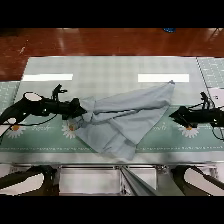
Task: Fold the shirts.
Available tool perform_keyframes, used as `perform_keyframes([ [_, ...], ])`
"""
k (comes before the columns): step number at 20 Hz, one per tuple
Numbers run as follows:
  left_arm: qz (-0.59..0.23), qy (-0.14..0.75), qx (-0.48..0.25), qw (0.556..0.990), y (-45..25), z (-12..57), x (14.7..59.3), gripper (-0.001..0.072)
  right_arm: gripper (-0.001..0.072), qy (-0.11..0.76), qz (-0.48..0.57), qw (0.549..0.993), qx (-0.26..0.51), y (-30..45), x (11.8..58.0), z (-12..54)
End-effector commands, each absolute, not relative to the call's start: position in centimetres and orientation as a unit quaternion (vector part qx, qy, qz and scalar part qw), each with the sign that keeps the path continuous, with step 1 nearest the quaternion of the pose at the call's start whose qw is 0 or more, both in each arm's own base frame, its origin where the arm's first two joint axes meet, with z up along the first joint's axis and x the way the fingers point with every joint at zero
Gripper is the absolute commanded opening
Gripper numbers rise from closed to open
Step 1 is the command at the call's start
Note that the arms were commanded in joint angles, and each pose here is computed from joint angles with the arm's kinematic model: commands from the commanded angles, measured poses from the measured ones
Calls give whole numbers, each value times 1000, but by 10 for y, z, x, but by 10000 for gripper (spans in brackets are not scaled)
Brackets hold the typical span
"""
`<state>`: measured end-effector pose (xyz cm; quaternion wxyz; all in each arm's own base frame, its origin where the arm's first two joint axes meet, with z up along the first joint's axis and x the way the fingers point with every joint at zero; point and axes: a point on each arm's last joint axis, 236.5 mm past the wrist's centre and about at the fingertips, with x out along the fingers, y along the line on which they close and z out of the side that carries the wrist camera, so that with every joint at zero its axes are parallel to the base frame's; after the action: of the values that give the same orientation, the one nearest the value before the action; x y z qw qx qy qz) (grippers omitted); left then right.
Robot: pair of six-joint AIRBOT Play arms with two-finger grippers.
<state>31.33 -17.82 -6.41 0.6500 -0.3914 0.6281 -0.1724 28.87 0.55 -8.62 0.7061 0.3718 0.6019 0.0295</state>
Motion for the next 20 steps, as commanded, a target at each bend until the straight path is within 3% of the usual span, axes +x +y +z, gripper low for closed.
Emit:
perform_keyframes([
  [1, -205, 621, -386, 651, -187, -45, 321, 23, 408, 600, 53, 692, 399, 27, 312, -92],
  [6, -213, 607, -387, 661, -189, -33, 333, 23, 408, 620, 74, 660, 417, 56, 336, -106],
  [9, -213, 607, -387, 660, -189, -33, 333, 23, 382, 625, 106, 665, 395, 85, 356, -105],
  [10, -213, 607, -388, 660, -189, -33, 333, 23, 274, 620, 114, 675, 382, 90, 366, -101],
  [11, -210, 607, -394, 657, -189, -32, 334, 23, 109, 611, 118, 687, 374, 91, 377, -97],
  [12, -209, 605, -401, 655, -190, -30, 335, 23, 20, 602, 132, 702, 357, 94, 386, -91],
  [16, -225, 573, -402, 678, -185, 1, 358, 23, 19, 573, 192, 731, 318, 96, 416, -23],
  [20, -275, 432, -411, 754, -160, 132, 425, 23, 19, 451, 214, 828, 255, 66, 461, 130],
])
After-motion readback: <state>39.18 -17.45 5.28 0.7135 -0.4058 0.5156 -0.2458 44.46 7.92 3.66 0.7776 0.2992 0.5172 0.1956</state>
